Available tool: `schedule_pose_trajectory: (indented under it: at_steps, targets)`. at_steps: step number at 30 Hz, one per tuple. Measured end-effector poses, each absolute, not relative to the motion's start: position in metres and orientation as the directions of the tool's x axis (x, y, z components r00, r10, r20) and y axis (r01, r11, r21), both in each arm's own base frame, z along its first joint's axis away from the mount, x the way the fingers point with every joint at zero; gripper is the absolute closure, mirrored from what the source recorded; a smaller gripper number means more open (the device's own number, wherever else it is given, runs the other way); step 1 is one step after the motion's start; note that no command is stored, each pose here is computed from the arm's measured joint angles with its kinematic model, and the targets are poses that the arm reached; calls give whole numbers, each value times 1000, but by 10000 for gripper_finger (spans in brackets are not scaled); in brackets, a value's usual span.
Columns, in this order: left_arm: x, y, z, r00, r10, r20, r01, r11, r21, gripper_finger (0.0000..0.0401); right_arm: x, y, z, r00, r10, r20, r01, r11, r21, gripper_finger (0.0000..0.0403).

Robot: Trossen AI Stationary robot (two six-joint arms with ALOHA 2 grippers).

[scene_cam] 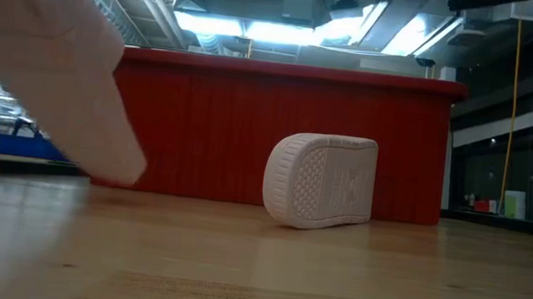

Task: Pick and place slides into bin
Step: Put the left pink slide into the red bin

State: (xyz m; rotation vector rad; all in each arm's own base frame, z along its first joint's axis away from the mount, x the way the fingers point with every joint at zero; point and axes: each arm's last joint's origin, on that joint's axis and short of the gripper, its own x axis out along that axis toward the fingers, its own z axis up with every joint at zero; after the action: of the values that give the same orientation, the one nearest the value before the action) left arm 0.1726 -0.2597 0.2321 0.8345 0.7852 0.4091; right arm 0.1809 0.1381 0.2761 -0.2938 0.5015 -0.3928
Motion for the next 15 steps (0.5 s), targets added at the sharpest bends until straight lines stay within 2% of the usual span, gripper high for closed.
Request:
schedule_pose_trajectory:
  at_steps: [8,15]
  targets:
    - [171,-267,242,759,560,-333,-51,560,827,399,188,145,284,849,-382,-366,209,878,-431,393]
    - [179,-263,250,830,536,-153,-117,436,892,399,199,155,297,916,-220,-335,30,872,-489,393]
